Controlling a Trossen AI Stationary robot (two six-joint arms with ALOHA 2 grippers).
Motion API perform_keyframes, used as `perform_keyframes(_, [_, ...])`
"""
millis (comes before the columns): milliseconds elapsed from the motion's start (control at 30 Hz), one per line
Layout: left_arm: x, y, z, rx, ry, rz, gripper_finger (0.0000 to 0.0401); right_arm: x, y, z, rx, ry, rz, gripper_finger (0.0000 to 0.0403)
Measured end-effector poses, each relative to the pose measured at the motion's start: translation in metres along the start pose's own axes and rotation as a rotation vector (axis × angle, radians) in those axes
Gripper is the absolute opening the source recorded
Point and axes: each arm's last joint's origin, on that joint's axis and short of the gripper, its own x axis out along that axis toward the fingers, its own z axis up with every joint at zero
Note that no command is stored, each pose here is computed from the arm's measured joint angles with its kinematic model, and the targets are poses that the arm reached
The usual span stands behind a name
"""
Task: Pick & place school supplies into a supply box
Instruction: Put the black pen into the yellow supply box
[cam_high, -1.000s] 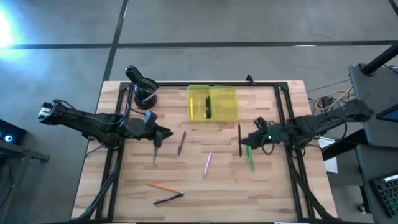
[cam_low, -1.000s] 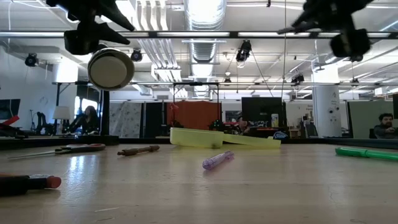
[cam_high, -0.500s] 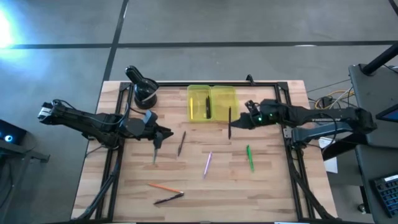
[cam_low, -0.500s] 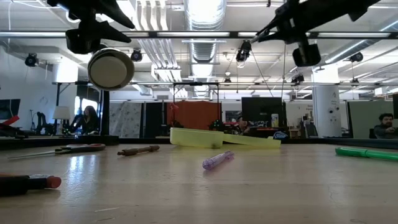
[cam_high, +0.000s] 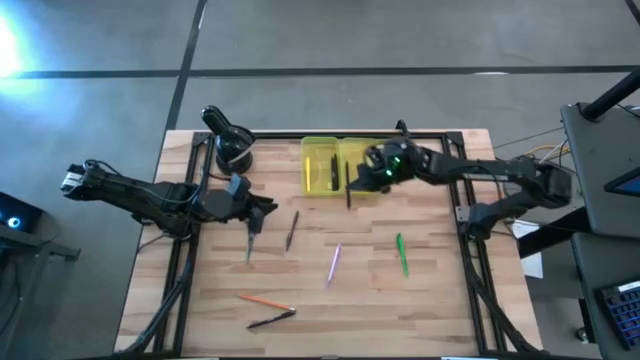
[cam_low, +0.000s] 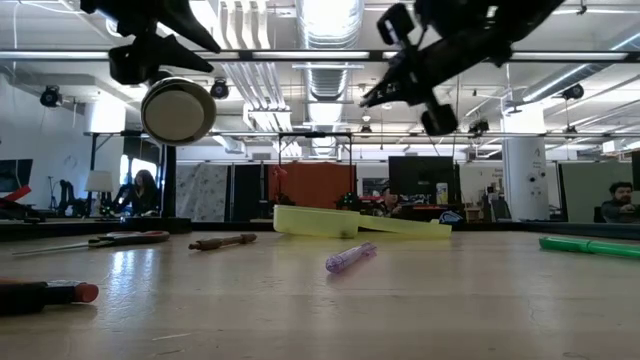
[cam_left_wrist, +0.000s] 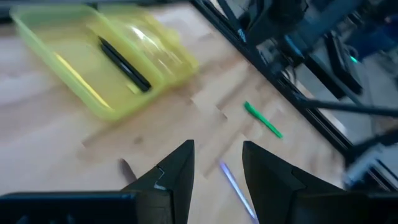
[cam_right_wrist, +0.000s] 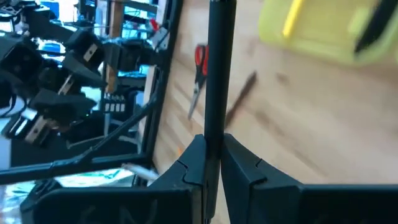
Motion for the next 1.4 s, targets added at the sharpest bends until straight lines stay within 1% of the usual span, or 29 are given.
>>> perform_keyframes(67, [0.0, 0.0, 0.002, 0.0, -0.041, 0.026, 0.0119, 0.008, 0.007, 0.017, -0.021, -0.01, -0.003, 0.0018])
perform_keyframes(133, [0.0, 0.001, 0.003, 0.001, -0.069, 0.042, 0.0119, 0.014, 0.014, 0.035, -0.044, -0.016, -0.037, 0.0018])
perform_keyframes(267, [0.0, 0.0, 0.004, 0.014, -0.081, 0.042, 0.0119, 0.029, 0.014, 0.069, -0.078, 0.02, -0.199, 0.0018])
perform_keyframes(333, [0.0, 0.0, 0.004, 0.025, -0.081, 0.043, 0.0119, 0.036, 0.016, 0.084, -0.1, 0.036, -0.254, 0.0018])
perform_keyframes(500, [0.0, 0.0, 0.004, 0.028, -0.081, 0.043, 0.0119, 0.054, 0.016, 0.112, -0.131, 0.048, -0.362, 0.0019])
perform_keyframes(600, [0.0, 0.0, 0.004, 0.029, -0.081, 0.043, 0.0119, 0.067, 0.014, 0.123, -0.126, 0.054, -0.387, 0.0019])
perform_keyframes(700, [0.0, 0.0, 0.004, 0.029, -0.081, 0.043, 0.0119, 0.08, 0.009, 0.13, -0.116, 0.05, -0.409, 0.002])
perform_keyframes(833, [0.0, 0.0, 0.003, 0.029, -0.08, 0.044, 0.0119, 0.096, -0.002, 0.136, -0.087, 0.018, -0.487, 0.002])
perform_keyframes(933, [0.0, 0.0, 0.003, 0.032, -0.08, 0.044, 0.0119, 0.102, -0.009, 0.138, -0.076, 0.014, -0.546, 0.002])
perform_keyframes(1033, [0.0, 0.0, 0.003, 0.045, -0.079, 0.045, 0.0119, 0.105, -0.017, 0.137, -0.062, 0.025, -0.598, 0.002])
perform_keyframes(1233, [0.0, 0.001, 0.004, 0.048, -0.097, 0.061, 0.0119, 0.111, -0.019, 0.132, -0.031, 0.019, -0.612, 0.002])
perform_keyframes(1400, [0.0, 0.001, 0.004, 0.049, -0.119, 0.083, 0.0119, 0.121, -0.015, 0.12, -0.039, -0.039, -0.667, 0.002])
